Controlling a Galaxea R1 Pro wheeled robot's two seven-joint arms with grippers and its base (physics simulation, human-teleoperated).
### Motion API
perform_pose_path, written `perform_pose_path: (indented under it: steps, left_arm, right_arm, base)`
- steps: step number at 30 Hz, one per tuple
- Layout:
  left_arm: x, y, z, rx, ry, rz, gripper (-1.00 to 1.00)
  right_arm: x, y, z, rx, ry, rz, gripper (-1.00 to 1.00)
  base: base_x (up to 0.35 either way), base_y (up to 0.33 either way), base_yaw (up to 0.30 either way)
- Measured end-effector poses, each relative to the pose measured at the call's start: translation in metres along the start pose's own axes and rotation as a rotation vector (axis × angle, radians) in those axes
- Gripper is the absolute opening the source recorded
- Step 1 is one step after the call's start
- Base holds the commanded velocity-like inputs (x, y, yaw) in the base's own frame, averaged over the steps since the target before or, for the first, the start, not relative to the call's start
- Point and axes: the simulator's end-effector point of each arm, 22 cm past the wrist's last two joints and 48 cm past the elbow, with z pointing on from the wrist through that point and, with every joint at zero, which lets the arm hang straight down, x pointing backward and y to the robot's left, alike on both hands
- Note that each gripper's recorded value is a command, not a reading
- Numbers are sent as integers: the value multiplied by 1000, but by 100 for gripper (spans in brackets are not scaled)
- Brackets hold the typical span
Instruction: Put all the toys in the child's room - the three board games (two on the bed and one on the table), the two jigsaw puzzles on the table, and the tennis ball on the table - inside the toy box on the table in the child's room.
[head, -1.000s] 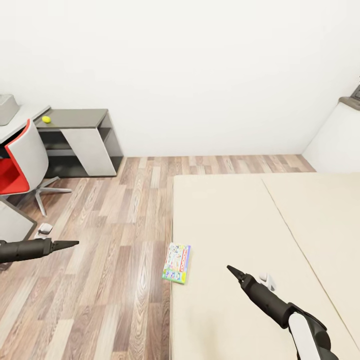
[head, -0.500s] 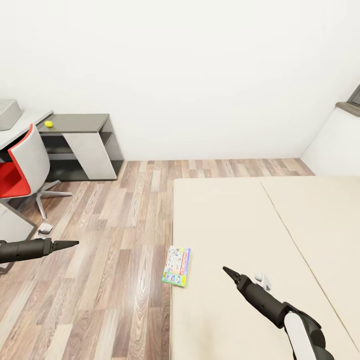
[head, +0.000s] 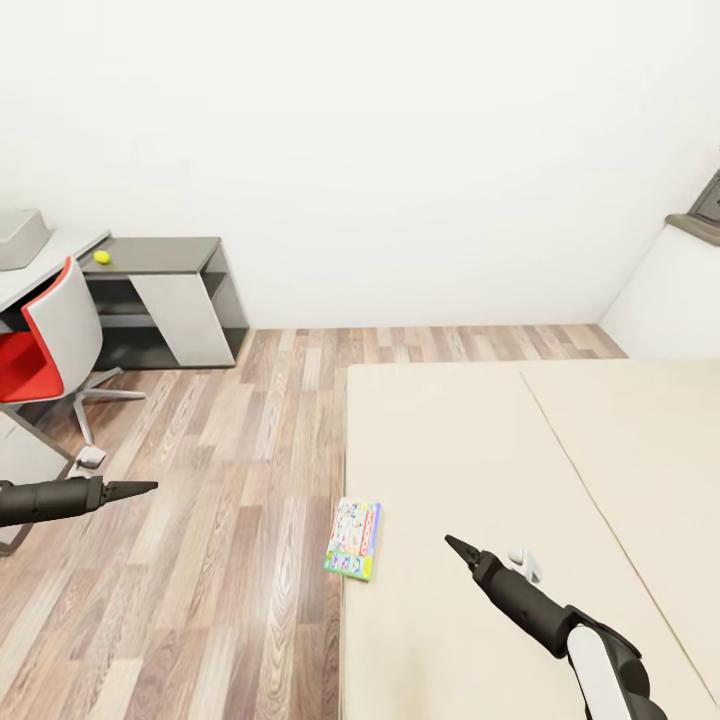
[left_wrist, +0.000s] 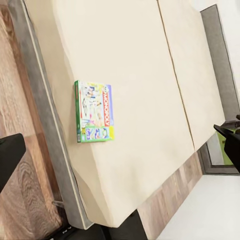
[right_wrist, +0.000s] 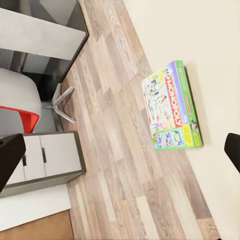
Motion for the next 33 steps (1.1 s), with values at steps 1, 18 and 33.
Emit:
perform_pose_path:
  steps: [1,18,33]
  left_arm:
    - [0,-1,0,0,-1,1,100]
    - [-9,-12,-8,5,-19,23,100]
    - [-15,-21,-14,9,-34,42,100]
  right_arm:
    - [0,1,0,-1,-1,-1,100]
    - [-3,10,-3,-17,-11,-6,100]
    - [-6,19,-6,-33,-20,-15,100]
  base:
    - [0,0,0]
    - [0,0,0]
    - [0,0,0]
